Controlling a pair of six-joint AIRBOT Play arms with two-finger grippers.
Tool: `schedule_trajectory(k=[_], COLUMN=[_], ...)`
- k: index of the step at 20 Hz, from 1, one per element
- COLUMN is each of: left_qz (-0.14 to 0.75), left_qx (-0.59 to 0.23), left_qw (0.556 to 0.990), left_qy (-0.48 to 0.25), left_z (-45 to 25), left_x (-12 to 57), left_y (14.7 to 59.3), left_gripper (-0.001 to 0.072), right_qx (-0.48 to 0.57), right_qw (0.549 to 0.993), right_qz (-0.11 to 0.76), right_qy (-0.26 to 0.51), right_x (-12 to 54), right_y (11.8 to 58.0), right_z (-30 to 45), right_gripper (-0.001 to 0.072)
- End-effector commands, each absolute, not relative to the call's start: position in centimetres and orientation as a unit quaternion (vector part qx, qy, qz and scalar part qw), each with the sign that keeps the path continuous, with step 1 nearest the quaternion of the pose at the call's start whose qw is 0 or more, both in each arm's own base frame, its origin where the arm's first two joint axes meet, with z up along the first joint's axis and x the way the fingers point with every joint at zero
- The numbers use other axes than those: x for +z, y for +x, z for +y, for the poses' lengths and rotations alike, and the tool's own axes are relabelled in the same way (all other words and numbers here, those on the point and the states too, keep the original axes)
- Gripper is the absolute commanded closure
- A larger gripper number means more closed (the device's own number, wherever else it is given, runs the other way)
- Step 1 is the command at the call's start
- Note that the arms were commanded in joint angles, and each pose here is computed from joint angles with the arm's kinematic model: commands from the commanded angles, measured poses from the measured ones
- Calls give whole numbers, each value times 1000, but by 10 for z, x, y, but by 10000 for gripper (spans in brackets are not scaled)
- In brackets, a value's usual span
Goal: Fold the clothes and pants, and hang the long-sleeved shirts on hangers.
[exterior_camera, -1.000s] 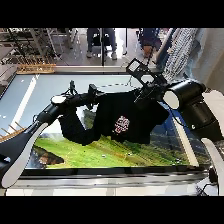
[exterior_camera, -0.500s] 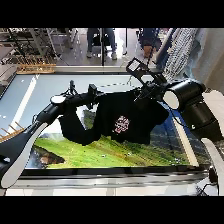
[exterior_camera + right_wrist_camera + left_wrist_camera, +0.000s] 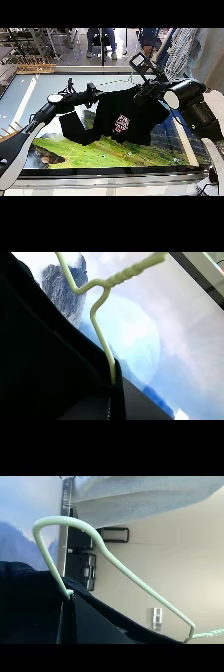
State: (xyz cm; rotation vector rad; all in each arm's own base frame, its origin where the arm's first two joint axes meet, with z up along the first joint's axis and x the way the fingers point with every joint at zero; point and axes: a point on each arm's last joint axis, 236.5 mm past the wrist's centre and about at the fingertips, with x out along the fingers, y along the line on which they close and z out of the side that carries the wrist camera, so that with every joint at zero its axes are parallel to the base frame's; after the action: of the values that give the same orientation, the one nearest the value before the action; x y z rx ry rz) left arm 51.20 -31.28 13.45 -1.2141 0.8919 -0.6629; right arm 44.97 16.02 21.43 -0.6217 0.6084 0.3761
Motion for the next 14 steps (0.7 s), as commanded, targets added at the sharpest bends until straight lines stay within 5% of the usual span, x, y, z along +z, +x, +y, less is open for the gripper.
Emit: schedule_trajectory(k=[1, 14], left_qz=[408, 439], left_qx=[-314, -352], left_qw=[675, 700], left_qy=[-529, -439], left_z=[-323, -317], left_x=[136, 115], left_y=[501, 480], left_gripper=[691, 693], right_qx=[182, 153], right_qw=[893, 898], right_qz=[291, 298], right_qy=[-292, -285], right_x=[215, 216], right_y=[450, 453], right_z=[163, 150], right_gripper=[676, 677])
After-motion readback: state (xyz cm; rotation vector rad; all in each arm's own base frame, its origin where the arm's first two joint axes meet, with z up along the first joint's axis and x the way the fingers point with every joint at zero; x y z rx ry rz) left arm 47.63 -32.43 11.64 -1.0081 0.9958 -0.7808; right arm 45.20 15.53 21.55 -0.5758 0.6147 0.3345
